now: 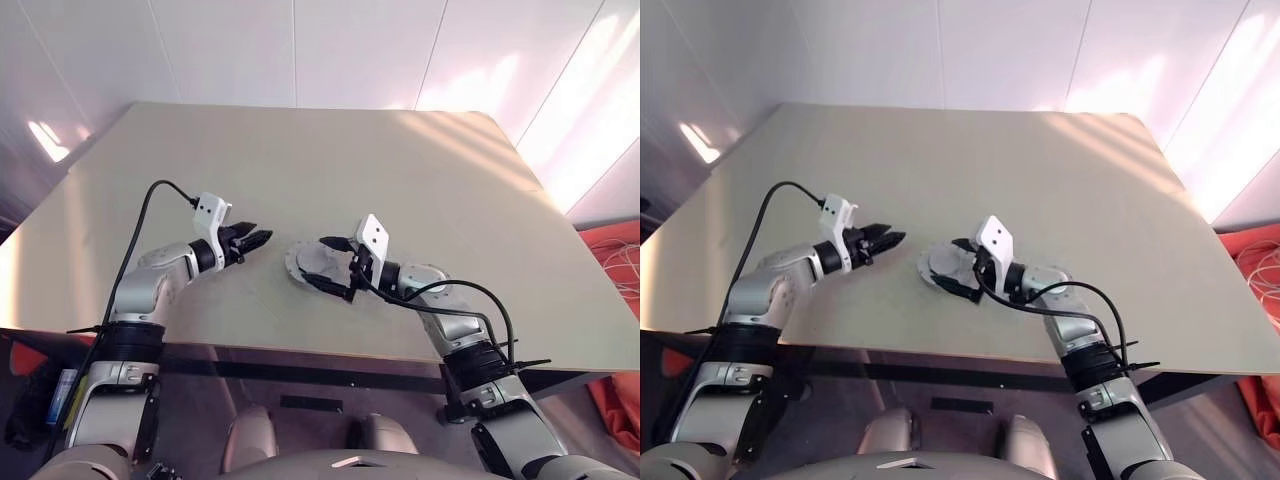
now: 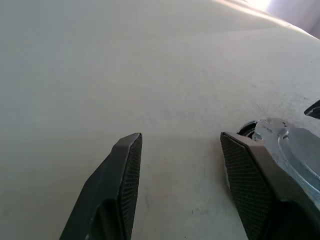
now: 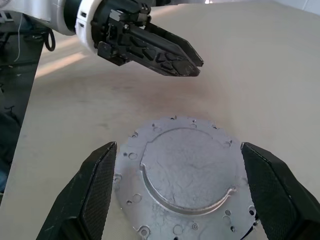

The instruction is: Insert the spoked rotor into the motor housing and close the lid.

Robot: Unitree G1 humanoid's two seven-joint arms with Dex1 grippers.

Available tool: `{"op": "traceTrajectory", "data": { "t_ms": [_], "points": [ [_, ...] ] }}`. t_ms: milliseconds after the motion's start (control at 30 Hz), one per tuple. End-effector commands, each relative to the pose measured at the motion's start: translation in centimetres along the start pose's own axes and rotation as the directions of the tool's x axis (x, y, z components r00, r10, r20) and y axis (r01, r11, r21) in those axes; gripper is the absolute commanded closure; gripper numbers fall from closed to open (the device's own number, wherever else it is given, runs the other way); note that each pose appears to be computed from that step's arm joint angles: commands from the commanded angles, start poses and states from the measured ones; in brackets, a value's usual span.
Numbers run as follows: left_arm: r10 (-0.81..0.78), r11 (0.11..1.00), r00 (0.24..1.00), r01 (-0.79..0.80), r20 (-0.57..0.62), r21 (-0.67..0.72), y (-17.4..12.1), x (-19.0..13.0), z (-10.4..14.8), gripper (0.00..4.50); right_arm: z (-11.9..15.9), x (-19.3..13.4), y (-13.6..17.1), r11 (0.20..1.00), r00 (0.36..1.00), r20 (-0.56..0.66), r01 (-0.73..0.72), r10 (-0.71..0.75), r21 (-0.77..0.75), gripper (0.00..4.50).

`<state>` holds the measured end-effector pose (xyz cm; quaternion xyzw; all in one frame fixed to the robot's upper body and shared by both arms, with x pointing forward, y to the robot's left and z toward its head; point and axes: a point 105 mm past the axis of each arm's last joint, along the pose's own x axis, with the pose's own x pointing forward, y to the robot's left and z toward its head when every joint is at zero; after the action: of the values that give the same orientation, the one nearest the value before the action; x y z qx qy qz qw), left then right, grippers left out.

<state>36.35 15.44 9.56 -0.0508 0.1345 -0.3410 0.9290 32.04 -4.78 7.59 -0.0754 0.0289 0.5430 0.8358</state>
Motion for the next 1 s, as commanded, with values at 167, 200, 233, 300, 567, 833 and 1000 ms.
{"op": "traceTrajectory", "data": {
  "t_ms": [167, 200, 233, 300, 567, 833, 1000],
  "points": [
    [0.014, 0.999, 0.999, -0.017, 0.051, 0.043, 0.0, -0.7, 1.8, 1.84, -0.1, 0.4, -1.0, 0.999, 0.999, 0.011, 0.032, -0.032, -0.031, 0.02],
    [0.015, 0.999, 0.999, -0.017, 0.051, 0.043, 0.1, -0.7, 1.9, 1.84, -0.2, 0.4, -1.0, 0.999, 0.999, 0.011, 0.034, -0.034, -0.030, 0.02],
    [0.016, 0.999, 0.999, -0.018, 0.051, 0.044, 0.1, -0.7, 1.9, 1.84, -0.3, 0.4, -1.1, 0.999, 0.999, 0.009, 0.036, -0.036, -0.030, 0.02],
    [0.019, 0.999, 0.999, -0.022, 0.051, 0.047, 0.2, -0.8, 1.9, 1.84, -0.5, 0.4, -1.2, 0.999, 0.999, 0.005, 0.042, -0.042, -0.033, 0.02],
    [0.025, 0.998, 0.998, -0.028, 0.051, 0.050, 0.3, -0.9, 2.0, 1.84, -0.3, 0.4, -1.7, 0.995, 0.998, 0.009, 0.069, -0.069, -0.077, 0.39],
    [0.025, 0.998, 0.998, -0.028, 0.054, 0.050, 0.3, -0.8, 2.0, 1.84, 0.1, 0.5, -1.8, 0.991, 0.998, 0.004, 0.060, -0.060, -0.117, 0.39],
    [0.029, 0.998, 0.998, -0.032, 0.057, 0.052, 0.4, -0.8, 2.2, 1.84, 0.2, 0.6, -1.7, 0.992, 0.999, -0.009, 0.035, -0.036, -0.118, 0.39]
  ]
}}
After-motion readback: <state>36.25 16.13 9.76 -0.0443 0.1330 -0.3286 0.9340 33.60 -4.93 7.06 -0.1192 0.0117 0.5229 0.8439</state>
